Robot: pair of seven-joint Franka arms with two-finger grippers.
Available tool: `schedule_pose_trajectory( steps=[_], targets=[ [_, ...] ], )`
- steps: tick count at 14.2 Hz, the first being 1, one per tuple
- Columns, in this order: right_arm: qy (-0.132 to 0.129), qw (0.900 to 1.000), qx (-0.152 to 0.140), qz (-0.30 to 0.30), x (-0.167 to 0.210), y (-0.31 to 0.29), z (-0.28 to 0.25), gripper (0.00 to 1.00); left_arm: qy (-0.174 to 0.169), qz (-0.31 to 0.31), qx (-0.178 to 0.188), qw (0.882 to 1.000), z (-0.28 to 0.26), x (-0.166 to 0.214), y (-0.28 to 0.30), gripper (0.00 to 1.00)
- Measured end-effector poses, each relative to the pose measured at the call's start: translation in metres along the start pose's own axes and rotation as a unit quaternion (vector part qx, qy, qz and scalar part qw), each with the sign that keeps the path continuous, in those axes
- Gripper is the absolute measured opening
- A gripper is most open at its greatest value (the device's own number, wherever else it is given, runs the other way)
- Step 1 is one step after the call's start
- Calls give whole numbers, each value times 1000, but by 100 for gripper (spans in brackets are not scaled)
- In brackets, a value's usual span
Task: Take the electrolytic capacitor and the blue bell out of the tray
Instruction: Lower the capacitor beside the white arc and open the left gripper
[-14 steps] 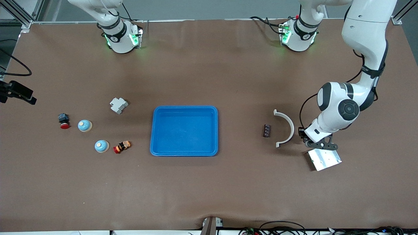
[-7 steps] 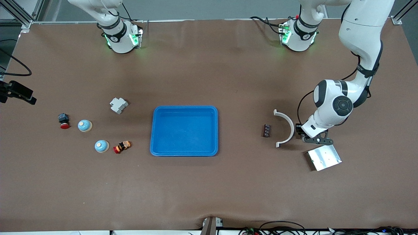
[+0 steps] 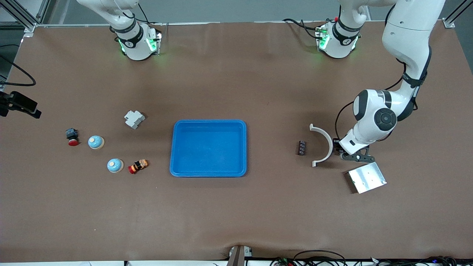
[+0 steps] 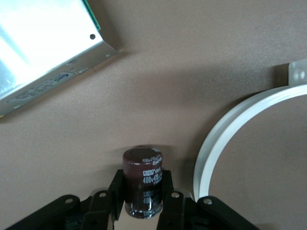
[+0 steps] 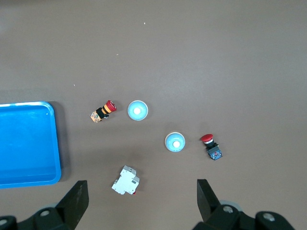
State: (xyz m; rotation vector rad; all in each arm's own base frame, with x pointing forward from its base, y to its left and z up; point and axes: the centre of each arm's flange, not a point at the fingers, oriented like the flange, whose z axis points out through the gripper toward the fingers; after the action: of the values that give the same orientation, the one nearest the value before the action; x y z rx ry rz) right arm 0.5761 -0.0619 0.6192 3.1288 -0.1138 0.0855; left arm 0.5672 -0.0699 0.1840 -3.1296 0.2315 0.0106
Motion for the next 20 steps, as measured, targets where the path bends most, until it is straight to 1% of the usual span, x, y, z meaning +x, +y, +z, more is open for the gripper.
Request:
schedule_pose_trajectory(
  steps=[7,10,11,13,14,15,16,17,19,20],
  targets=[
    [-5,1000,1,-1,-1,-1,1,100,-3,1,0,1000,4,-1,1,34],
    [-7,1000,9,0,-2,-2,1,100,-3,1,0,1000,4,-1,1,34],
    [-7,1000,11,0,-1,-3,1,100,-4,2,0,1000,5,-1,1,41],
    [-7,1000,11,0,-2,-2,1,100,-5,3,0,1000,7,-1,2,59],
    [-7,1000,11,0,-2,-2,1,100,-5,3,0,1000,8,0,2,70],
    [-7,1000,11,0,-2,-2,1,100,-3,3,0,1000,7,2,2,78],
    [-7,1000,12,1,-2,-2,1,100,0,3,0,1000,5,4,2,90],
    [-7,1000,12,1,-2,-2,1,100,4,2,0,1000,2,7,1,99],
    [-7,1000,12,1,-2,-2,1,100,6,1,0,1000,-6,15,0,100],
    [-7,1000,12,2,-2,-1,1,100,1,1,0,1000,-11,19,0,100]
  ],
)
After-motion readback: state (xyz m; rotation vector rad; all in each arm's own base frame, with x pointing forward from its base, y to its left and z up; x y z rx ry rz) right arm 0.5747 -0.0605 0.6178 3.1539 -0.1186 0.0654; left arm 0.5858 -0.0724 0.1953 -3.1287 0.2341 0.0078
